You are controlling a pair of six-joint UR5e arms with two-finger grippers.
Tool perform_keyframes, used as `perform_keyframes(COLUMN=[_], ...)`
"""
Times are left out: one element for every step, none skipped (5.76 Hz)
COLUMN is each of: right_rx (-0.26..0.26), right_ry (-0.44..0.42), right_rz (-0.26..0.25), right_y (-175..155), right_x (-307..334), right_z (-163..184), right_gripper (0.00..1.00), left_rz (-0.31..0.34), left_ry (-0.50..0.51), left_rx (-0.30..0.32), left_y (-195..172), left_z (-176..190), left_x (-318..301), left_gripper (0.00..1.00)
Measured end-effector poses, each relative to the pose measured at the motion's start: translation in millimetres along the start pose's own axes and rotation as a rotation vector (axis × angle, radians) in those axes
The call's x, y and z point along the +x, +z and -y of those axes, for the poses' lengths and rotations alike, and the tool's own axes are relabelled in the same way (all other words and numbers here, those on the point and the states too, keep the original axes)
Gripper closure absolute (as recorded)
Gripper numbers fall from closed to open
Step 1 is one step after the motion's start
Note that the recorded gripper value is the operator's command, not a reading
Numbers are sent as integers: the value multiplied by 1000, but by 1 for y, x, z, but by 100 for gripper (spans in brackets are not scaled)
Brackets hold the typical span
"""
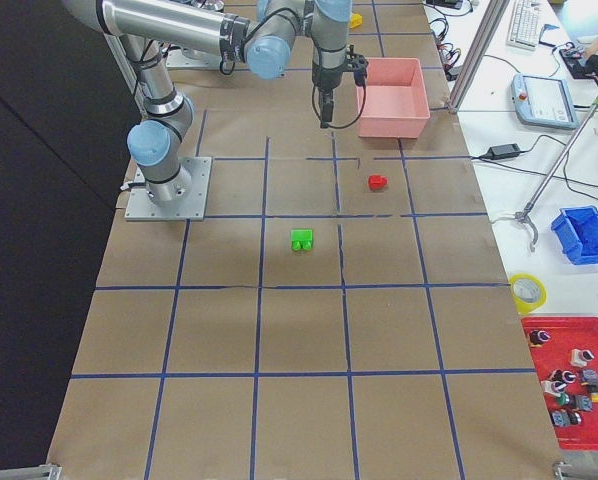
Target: Put all blocks into box
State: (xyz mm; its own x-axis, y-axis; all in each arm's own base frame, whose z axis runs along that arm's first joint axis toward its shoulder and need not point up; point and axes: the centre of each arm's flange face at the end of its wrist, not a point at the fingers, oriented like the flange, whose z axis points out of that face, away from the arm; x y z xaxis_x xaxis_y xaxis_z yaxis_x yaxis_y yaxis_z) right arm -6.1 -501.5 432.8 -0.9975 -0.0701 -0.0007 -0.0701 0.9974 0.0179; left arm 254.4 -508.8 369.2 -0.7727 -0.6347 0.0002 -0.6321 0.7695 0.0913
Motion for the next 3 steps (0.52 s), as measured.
perform_keyframes(right_rx=[-17,-20,1], right_ry=[-33,-56,-89], right_rz=[-1,-3,-21], right_y=[11,27,43], right_x=[39,65,90], right_z=[0,1,7], right_gripper=[0,0,0], left_rz=[1,2,3], left_ry=[-32,-53,-71], left_rx=[16,40,55], left_y=[38,69,91], left_z=[-2,-12,-23], left_x=[2,11,23], left_gripper=[1,1,1])
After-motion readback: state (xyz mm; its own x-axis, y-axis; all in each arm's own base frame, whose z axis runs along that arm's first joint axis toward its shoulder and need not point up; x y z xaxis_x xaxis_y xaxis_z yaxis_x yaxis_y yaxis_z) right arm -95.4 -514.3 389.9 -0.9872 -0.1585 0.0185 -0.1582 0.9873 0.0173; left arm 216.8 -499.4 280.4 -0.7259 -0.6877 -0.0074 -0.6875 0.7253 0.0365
